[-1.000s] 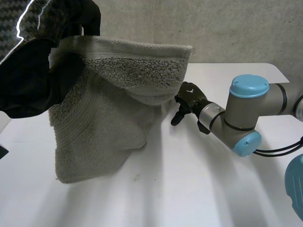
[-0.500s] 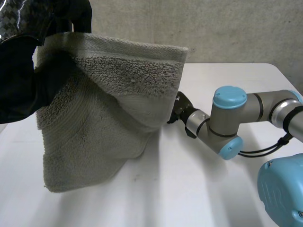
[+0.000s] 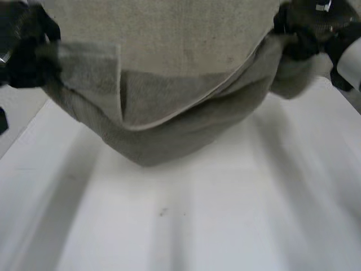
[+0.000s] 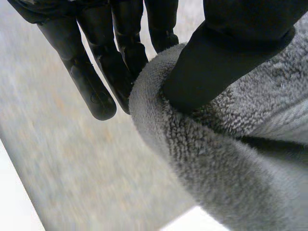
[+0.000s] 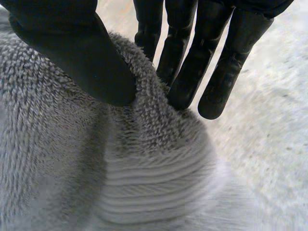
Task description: Fold the laundry
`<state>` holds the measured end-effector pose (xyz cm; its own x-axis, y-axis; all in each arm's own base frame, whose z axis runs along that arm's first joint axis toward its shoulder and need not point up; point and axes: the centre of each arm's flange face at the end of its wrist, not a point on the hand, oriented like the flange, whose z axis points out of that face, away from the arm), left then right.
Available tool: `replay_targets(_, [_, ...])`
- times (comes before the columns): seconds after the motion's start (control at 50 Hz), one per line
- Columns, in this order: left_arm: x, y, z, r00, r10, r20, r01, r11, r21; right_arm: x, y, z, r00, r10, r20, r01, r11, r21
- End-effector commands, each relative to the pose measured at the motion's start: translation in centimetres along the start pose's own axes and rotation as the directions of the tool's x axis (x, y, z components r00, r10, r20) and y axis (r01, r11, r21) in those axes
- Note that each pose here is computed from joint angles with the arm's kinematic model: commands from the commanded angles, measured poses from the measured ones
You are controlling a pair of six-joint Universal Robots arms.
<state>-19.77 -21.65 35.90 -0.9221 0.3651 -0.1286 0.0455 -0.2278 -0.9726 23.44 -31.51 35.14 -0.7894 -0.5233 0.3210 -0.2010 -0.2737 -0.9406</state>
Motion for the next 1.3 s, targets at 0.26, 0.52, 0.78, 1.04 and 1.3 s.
replay_targets(0.26, [0.9,17.2,4.6,0.979,-0.198,-0.042,0.151,0.854,-0.498,-6.3,9.2,-6.7,0.869,-0.258,0.422,0.43,0.815,-0.389])
replay_targets(0.52, [0.4,11.7,13.3,0.992,-0.009,-0.128,-0.015,0.982,-0.189,-2.9,7.0,3.2,0.867,-0.487,0.108,0.499,0.85,-0.171])
replay_targets(0.78, [-1.2,1.2,18.9,0.988,-0.117,-0.098,0.144,0.932,0.334,-0.6,0.4,5.9,0.819,-0.438,-0.371,0.534,0.819,0.212])
replay_targets(1.04, [-0.9,17.2,15.0,0.972,-0.23,-0.037,0.227,0.971,-0.074,-6.9,13.4,2.1,0.903,-0.429,0.031,0.43,0.902,-0.036])
replay_targets(1.3, [-0.7,25.7,8.6,0.986,-0.163,0.014,0.157,0.917,-0.366,-9.6,18.5,-2.6,0.864,-0.445,0.236,0.494,0.84,-0.225])
